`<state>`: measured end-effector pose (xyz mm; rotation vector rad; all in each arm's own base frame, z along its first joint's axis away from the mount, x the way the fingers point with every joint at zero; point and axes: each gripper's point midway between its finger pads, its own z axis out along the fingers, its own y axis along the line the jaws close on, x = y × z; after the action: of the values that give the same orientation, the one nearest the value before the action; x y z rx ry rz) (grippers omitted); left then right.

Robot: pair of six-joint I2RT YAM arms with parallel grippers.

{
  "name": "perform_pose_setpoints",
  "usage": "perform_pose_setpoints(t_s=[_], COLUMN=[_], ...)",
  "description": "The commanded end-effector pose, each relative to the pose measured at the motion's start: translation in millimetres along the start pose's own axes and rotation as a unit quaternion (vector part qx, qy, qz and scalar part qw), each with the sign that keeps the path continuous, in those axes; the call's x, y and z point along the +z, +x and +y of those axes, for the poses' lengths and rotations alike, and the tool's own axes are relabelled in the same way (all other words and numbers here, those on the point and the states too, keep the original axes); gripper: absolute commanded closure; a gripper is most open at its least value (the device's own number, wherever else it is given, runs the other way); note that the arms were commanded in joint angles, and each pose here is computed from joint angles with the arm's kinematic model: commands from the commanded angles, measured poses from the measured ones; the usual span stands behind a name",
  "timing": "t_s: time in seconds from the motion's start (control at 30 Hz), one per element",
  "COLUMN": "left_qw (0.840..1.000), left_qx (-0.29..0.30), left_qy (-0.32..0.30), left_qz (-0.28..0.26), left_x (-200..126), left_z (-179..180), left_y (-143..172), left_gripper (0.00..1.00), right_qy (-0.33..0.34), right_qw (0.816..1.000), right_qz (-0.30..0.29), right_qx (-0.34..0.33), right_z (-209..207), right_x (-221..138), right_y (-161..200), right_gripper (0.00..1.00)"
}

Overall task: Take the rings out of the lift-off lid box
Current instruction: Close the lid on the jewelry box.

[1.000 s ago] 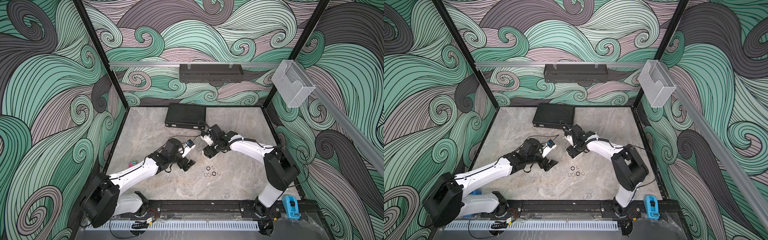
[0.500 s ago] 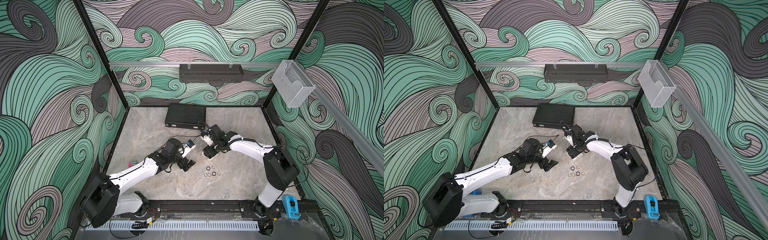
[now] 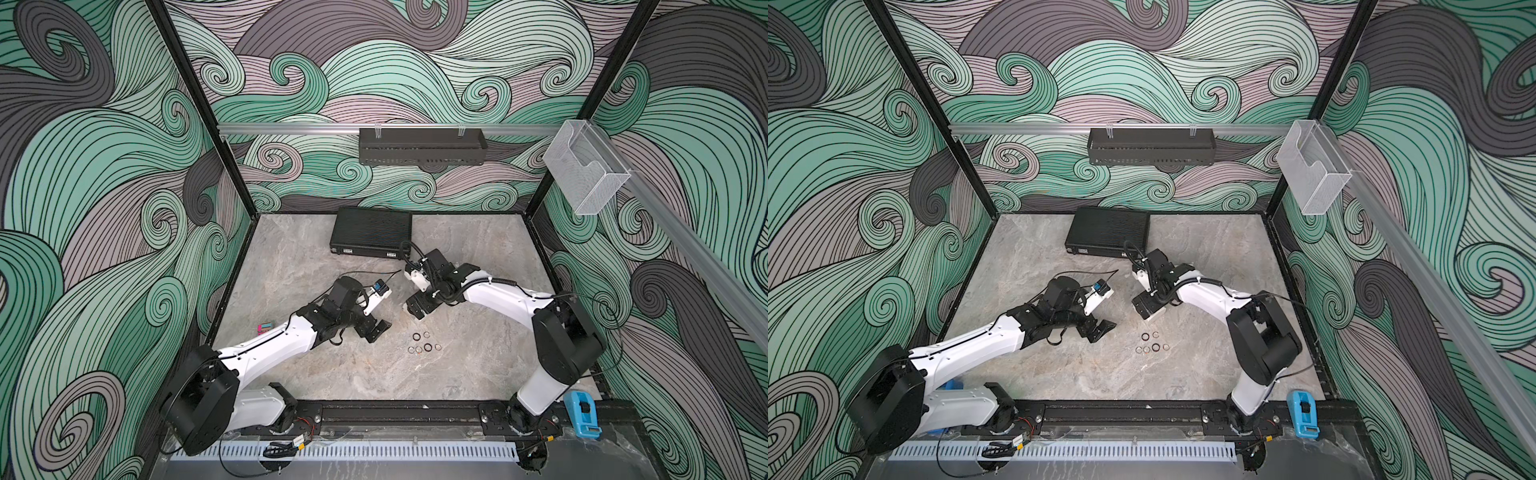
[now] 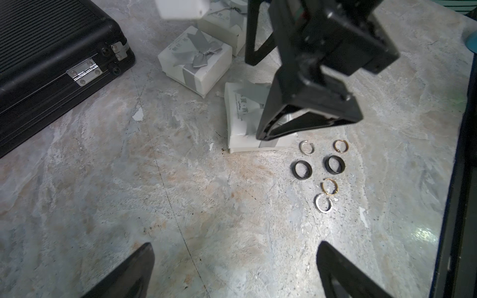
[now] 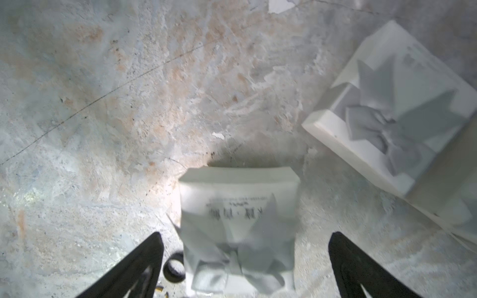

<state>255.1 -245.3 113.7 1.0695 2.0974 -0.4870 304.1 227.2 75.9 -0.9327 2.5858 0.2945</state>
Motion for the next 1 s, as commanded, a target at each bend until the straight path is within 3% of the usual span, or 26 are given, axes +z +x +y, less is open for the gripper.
perform_pose_setpoints(t_s=[0.0,0.13,0.3,0.7,0.97], left_qw=[0.999,0.999,0.998,0.998,0.997], left_qx=[-0.009,-0.033,-0.055,-0.053,-0.06], left_qy=[-0.03,0.022,0.02,0.035,0.033], left_qz=[-0.022,0.014,0.027,0.015,0.044], left_x=[4.2,37.3,67.2,87.1,109.6], left_z=[17.6,9.5,17.1,19.4,24.1], left_y=[-27.1,-31.2,-37.0,-55.6,-43.8], left_gripper=[0.01,0.02,0.03,0.03,0.03], right_qy=[-0.013,0.001,0.03,0.024,0.023], right_qw=[0.997,0.991,0.986,0.987,0.987], right_qz=[-0.056,-0.051,-0.033,-0.021,-0.017], right_qx=[0.057,0.122,0.163,0.16,0.161], right_z=[-12.9,-31.3,-45.7,-49.5,-51.3], right_x=[-27.4,-26.7,-17.3,-4.0,4.4], right_y=[-4.8,15.2,35.3,39.3,37.3], right_gripper=[0.0,0.0,0.01,0.0,0.0])
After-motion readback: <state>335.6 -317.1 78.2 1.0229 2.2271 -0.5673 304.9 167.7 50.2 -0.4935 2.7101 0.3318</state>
